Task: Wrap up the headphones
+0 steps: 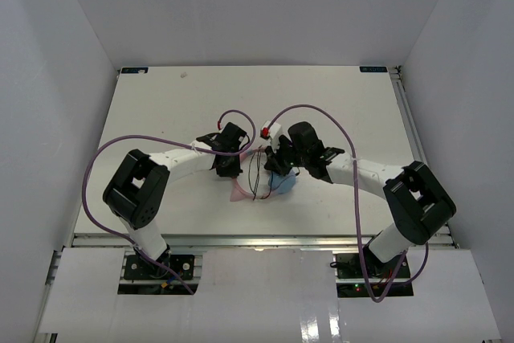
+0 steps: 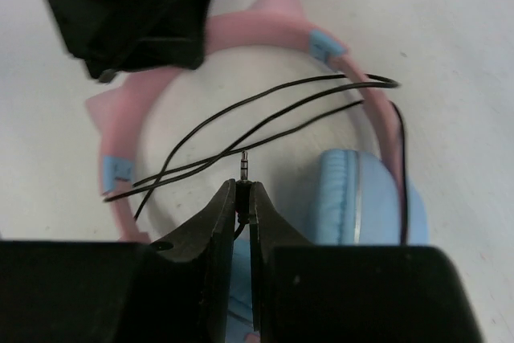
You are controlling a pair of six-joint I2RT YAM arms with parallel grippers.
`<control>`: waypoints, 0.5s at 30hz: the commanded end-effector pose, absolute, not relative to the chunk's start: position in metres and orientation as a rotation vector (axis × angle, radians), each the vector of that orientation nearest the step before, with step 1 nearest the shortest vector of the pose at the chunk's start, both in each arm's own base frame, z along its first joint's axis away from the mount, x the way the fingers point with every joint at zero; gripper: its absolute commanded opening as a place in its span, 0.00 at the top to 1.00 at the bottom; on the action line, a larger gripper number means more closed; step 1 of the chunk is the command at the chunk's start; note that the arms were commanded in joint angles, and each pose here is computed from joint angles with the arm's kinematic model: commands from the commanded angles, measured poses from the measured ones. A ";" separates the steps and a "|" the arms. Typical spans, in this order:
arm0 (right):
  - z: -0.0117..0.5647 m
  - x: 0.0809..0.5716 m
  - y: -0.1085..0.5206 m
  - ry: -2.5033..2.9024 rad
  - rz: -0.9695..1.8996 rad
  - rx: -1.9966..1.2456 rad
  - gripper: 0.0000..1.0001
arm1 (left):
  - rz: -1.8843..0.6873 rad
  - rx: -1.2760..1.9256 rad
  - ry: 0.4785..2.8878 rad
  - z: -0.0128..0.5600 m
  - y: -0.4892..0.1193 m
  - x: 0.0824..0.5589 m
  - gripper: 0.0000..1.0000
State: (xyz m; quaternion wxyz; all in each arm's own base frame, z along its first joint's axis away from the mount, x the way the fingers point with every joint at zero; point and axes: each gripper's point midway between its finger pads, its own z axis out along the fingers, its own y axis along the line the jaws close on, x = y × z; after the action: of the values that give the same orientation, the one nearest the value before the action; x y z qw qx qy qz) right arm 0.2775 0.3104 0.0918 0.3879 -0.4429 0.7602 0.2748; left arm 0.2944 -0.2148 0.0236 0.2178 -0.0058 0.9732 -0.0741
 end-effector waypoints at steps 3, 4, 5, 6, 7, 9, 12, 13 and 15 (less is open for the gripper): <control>0.113 0.328 0.306 1.967 0.535 -0.817 0.92 | -0.277 -0.028 2.662 0.037 -0.225 0.296 1.00; 0.112 0.333 0.306 1.976 0.508 -0.802 0.92 | -0.280 -0.029 2.663 0.037 -0.225 0.296 1.00; 0.111 0.335 0.307 1.984 0.497 -0.797 0.92 | -0.284 -0.031 2.664 0.038 -0.225 0.296 1.00; 0.109 0.336 0.307 1.990 0.488 -0.796 0.92 | -0.286 -0.032 2.666 0.038 -0.226 0.296 1.00; 0.107 0.336 0.308 1.996 0.476 -0.796 0.92 | -0.292 -0.032 2.665 0.038 -0.227 0.296 1.00; 0.104 0.334 0.312 1.993 0.463 -0.818 0.92 | -0.306 -0.030 2.665 0.040 -0.229 0.296 1.00; 0.102 0.332 0.318 1.985 0.458 -0.846 0.90 | -0.317 -0.034 2.660 0.043 -0.230 0.297 0.92; 0.102 0.333 0.319 1.979 0.452 -0.856 0.88 | -0.323 -0.033 2.656 0.045 -0.231 0.297 0.89; 0.103 0.334 0.320 1.974 0.450 -0.870 0.81 | -0.337 -0.032 2.647 0.050 -0.232 0.298 0.76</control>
State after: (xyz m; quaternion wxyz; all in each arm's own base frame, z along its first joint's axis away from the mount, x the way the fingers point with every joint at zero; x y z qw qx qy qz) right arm 0.3156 0.3128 0.0859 0.4201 -0.3566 0.8108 0.1974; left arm 0.2941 -0.2171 0.0240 0.2159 -0.0131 0.9730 -0.0803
